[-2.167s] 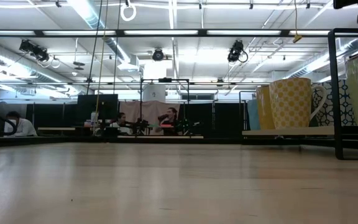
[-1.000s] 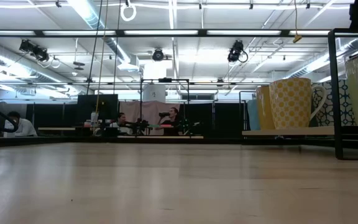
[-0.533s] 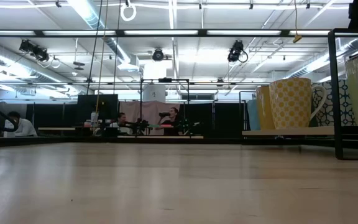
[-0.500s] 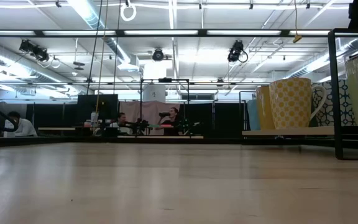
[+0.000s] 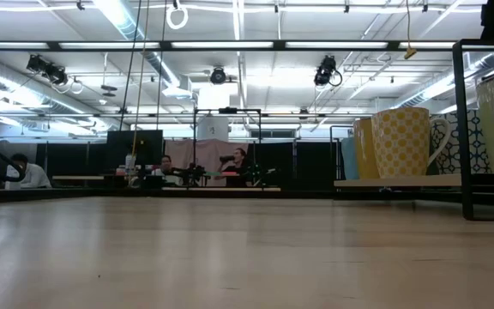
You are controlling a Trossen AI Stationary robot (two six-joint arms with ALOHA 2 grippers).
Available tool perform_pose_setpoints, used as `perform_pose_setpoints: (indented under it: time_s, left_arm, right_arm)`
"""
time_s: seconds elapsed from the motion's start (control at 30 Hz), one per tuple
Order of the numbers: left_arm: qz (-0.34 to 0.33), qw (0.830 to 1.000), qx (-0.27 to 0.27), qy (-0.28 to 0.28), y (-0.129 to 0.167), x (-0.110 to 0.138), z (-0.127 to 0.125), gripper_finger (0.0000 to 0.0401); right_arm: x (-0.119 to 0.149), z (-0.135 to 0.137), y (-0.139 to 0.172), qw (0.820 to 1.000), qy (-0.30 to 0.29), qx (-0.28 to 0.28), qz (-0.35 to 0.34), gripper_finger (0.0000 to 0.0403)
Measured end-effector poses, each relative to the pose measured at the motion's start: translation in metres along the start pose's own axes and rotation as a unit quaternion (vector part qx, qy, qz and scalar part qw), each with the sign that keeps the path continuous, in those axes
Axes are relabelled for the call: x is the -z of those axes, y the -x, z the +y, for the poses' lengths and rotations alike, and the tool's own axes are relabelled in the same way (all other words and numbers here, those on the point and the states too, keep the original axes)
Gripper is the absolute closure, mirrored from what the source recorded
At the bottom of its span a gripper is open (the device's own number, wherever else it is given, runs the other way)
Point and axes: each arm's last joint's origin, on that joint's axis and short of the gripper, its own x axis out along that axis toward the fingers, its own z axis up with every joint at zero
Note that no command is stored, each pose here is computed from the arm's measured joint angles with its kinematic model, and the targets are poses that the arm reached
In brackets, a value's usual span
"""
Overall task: Place coffee mugs
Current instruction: Put the brown mug on the shelf
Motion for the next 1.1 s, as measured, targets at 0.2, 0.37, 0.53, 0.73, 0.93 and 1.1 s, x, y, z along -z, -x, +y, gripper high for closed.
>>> perform_pose_setpoints:
  time_s: [0.2,0.37,0.53,0.73,0.93,1.1]
  left_arm:
    - [-0.009,1.000,0.022,0.003,-0.001,-0.002,-0.004,0.0257]
    - [-0.012,0.999,0.030,0.007,-0.001,-0.003,-0.007,0.0257]
    - [-0.020,0.999,0.035,0.008,-0.002,-0.005,-0.009,0.0257]
    - [-0.028,0.999,0.028,0.003,-0.002,-0.007,-0.007,0.0257]
    - [-0.054,0.999,0.005,-0.007,-0.001,-0.012,-0.003,0.0257]
    - [-0.073,0.997,0.019,-0.011,-0.001,-0.013,-0.003,0.0257]
  right_arm:
    - [0.000,0.000,0.000,1.000,0.000,0.000,0.000,0.0261]
    - [0.000,0.000,0.000,1.000,0.000,0.000,0.000,0.0261]
    - [0.000,0.000,0.000,1.000,0.000,0.000,0.000,0.0261]
    - [0.000,0.000,0.000,1.000,0.000,0.000,0.000,0.0261]
    - [0.000,0.000,0.000,1.000,0.000,0.000,0.000,0.0261]
    - [0.000,0.000,0.000,1.000,0.000,0.000,0.000,0.0261]
